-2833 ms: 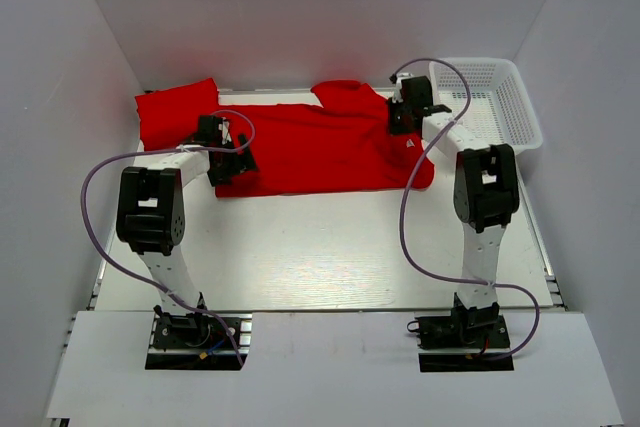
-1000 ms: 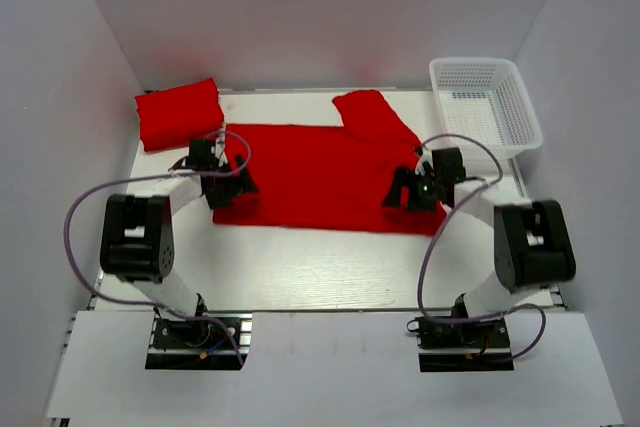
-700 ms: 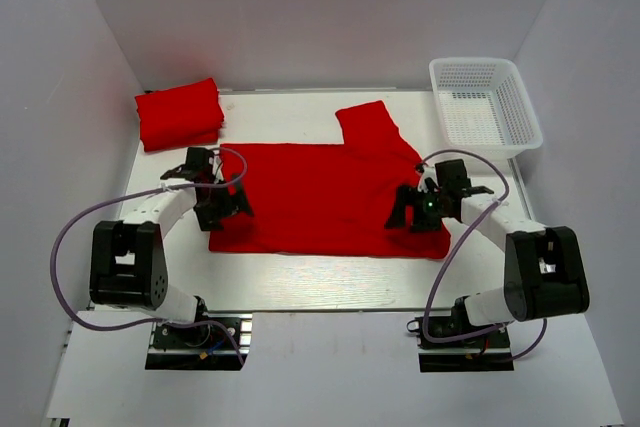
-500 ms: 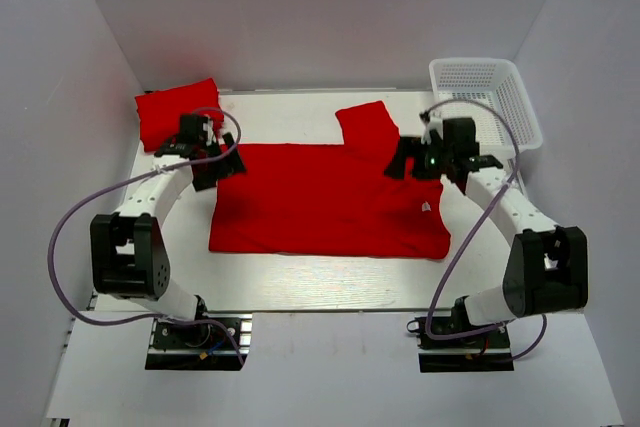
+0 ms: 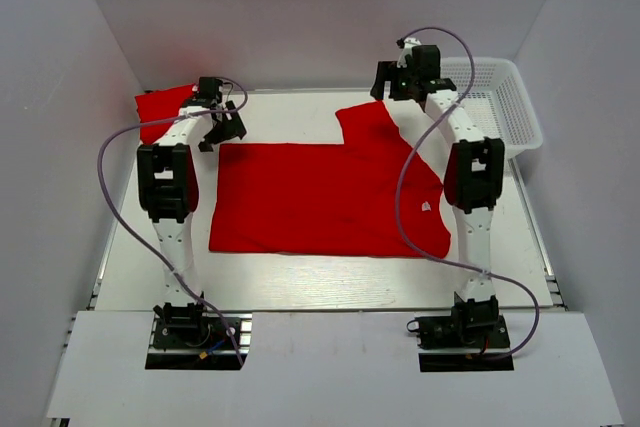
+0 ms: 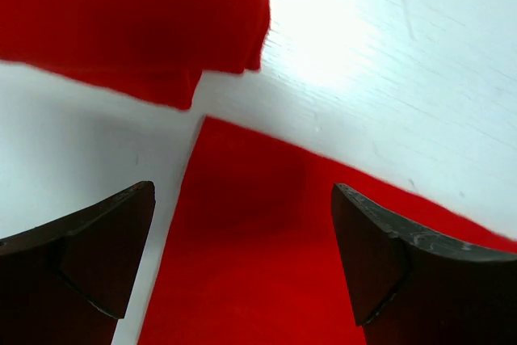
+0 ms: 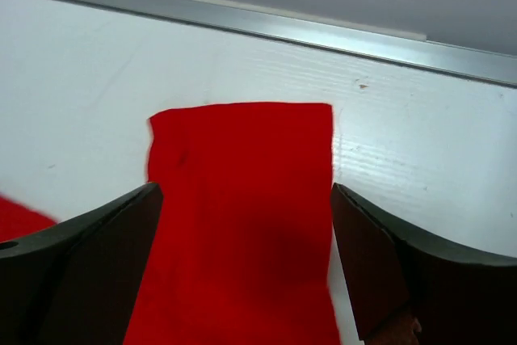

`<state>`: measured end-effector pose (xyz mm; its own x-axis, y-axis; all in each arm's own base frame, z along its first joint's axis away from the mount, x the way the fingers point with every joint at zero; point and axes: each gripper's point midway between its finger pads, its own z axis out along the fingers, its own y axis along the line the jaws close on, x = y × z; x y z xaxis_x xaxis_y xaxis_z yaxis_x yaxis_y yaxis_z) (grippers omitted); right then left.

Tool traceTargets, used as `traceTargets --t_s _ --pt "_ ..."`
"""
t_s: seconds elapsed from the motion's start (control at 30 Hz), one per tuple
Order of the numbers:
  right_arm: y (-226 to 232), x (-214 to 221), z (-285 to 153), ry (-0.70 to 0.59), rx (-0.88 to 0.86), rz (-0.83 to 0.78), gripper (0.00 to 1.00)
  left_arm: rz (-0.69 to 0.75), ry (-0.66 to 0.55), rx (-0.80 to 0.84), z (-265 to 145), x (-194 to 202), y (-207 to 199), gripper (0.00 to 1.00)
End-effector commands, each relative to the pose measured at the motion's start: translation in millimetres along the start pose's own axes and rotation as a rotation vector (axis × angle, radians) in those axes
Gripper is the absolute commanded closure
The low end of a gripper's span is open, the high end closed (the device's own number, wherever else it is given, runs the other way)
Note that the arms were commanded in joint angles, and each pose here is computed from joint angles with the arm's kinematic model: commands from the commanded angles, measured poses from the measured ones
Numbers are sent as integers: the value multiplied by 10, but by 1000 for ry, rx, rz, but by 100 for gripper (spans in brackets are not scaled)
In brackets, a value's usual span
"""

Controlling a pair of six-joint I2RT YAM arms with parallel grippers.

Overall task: Fold and stack the t-shirts
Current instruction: Grap the side of the flattened tshirt furthest away from the robot with both arms

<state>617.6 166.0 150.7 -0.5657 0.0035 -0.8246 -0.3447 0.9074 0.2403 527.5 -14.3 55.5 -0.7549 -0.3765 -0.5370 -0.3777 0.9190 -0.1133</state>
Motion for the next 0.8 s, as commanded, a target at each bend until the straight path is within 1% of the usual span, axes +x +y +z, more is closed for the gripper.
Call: traceTargets --t_s 0.0,0.03,0.07,0.1,0.13,0.17,0.23,0.27,0.37,0.43,0.5,0.53,0.6,0.63,0.67,0.73,0.77 --pt "-163 -147 216 -63 53 -53 10 -6 -49 -23 -73 -266 44 0" --pt "-220 -75 284 -64 74 -56 10 -4 -39 -27 -29 -233 52 0" --pt "-237 -139 399 -123 67 -75 10 -12 -33 -25 16 -245 83 0" --pt "-317 -75 483 -122 84 -75 10 -11 -24 -29 83 -217 87 0" --pt "-332 -152 505 -145 86 -80 10 -11 -24 -29 84 -216 87 0" --pt "-385 76 680 -106 86 -76 10 -29 -16 -37 158 -188 138 0" --pt "-406 38 721 -118 91 -85 10 -38 -11 -40 217 -147 144 0" --pt "-433 184 805 -94 91 -80 10 -39 -12 -28 236 -139 124 0" --pt "-377 387 883 -52 43 -67 10 -49 -10 9 322 -145 98 0" --pt "-308 478 905 -30 -1 -54 10 -48 3 16 356 -106 86 0" --pt "-261 595 929 -1 -27 -29 10 -46 7 -29 355 -82 172 0" --pt "-208 645 930 14 -55 -26 10 -43 29 -38 388 14 208 0" --pt "-136 718 923 35 -81 -13 10 -30 31 -39 406 80 237 5" --pt "-114 735 917 42 -92 -23 10 -31 22 -35 386 68 234 6" --pt "-49 766 925 52 -98 -29 10 -29 18 -68 400 83 300 6" --pt "16 786 920 62 -100 -51 11 -20 19 -63 395 104 248 6" --pt "4 792 920 65 -84 -57 11 -20 43 -35 403 171 207 6"
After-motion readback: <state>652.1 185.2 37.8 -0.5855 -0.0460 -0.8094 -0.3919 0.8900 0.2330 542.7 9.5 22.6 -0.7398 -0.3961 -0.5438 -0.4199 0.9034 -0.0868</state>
